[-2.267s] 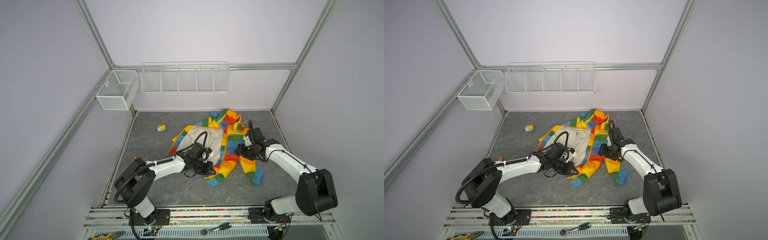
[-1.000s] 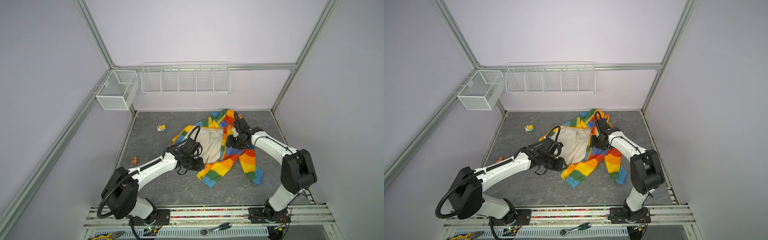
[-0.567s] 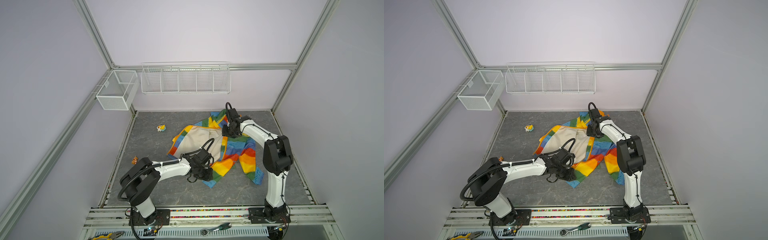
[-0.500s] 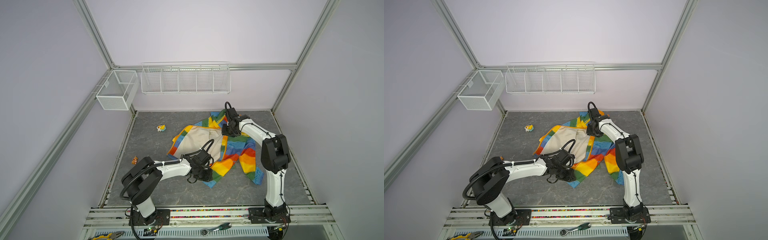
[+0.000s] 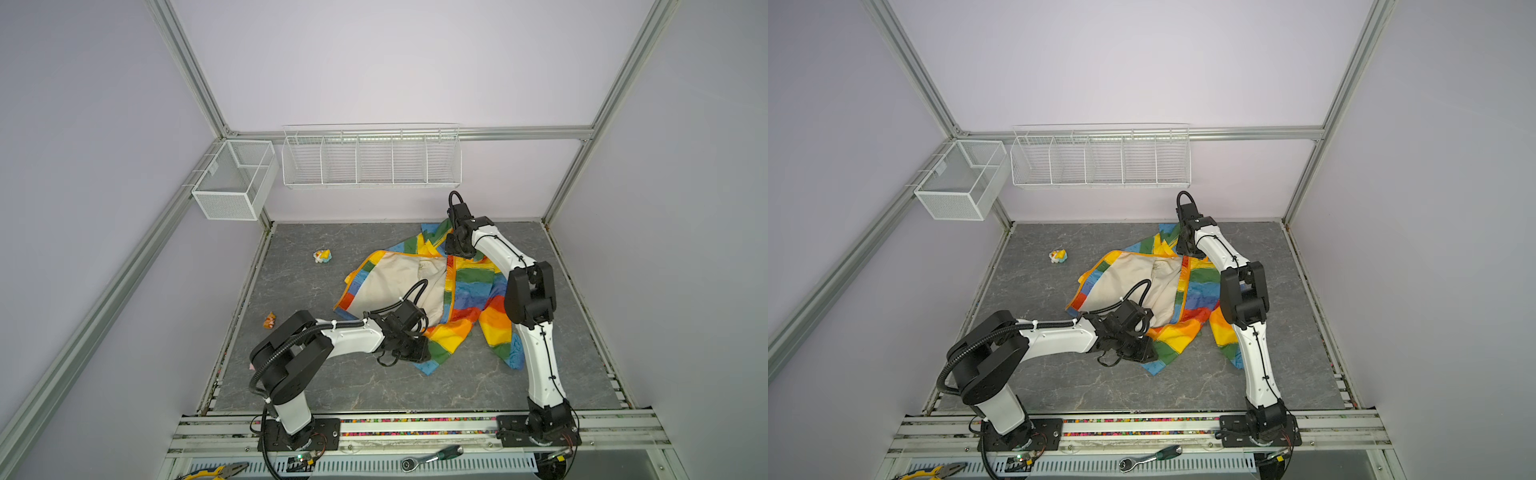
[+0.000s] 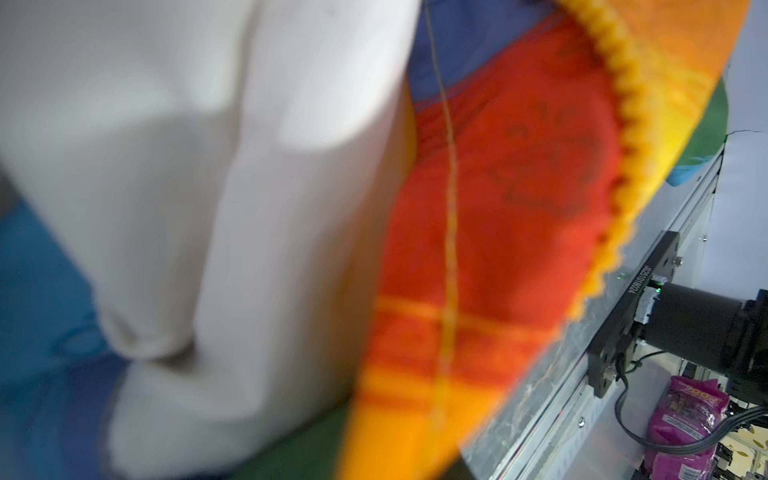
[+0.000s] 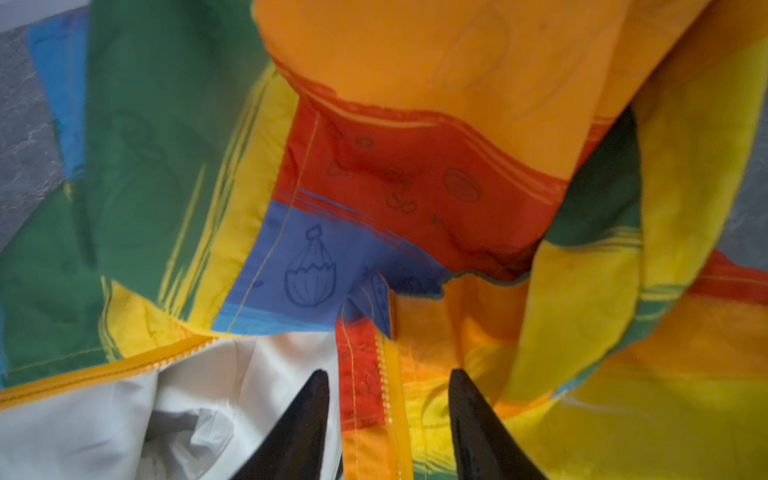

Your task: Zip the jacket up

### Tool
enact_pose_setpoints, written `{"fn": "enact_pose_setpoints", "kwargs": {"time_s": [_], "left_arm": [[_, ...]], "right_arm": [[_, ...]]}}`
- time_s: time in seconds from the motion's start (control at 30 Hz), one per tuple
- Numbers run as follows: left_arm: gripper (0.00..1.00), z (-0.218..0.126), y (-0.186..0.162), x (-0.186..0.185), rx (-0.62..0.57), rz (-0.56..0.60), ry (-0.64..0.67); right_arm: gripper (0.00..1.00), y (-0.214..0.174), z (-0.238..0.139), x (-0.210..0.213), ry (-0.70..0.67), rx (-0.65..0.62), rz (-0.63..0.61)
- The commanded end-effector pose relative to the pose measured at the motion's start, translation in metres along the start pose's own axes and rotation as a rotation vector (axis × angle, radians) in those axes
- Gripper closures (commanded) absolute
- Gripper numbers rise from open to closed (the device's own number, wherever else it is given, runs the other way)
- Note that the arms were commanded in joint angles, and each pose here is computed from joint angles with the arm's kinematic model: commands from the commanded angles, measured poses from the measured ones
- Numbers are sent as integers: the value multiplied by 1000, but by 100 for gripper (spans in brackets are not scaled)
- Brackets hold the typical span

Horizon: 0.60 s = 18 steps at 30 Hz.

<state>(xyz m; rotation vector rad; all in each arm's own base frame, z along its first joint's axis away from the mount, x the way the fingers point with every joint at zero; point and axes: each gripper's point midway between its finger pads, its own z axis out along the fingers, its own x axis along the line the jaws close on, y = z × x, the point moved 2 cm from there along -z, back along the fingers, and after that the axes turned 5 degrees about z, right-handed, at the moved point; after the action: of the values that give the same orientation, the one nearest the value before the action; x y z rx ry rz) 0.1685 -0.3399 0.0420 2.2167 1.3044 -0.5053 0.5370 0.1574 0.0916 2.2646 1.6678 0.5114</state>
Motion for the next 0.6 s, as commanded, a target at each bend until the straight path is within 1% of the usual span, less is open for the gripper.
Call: {"fn": "enact_pose_setpoints", "kwargs": {"time_s": [0.0, 0.17, 0.37, 0.57], "left_arm": [[83, 10, -18, 16, 53, -29, 41], [84, 11, -23, 19, 61, -43, 39], [84, 12, -29, 22, 63, -60, 41], [84, 14, -33, 25, 69, -74, 38]], "right_arm": [[50, 1, 11, -6, -29, 20, -26], [50, 5, 25, -7, -20, 27, -19], [61, 5, 40, -13, -7, 49, 19], [77, 7, 46, -16, 27, 62, 56]]}}
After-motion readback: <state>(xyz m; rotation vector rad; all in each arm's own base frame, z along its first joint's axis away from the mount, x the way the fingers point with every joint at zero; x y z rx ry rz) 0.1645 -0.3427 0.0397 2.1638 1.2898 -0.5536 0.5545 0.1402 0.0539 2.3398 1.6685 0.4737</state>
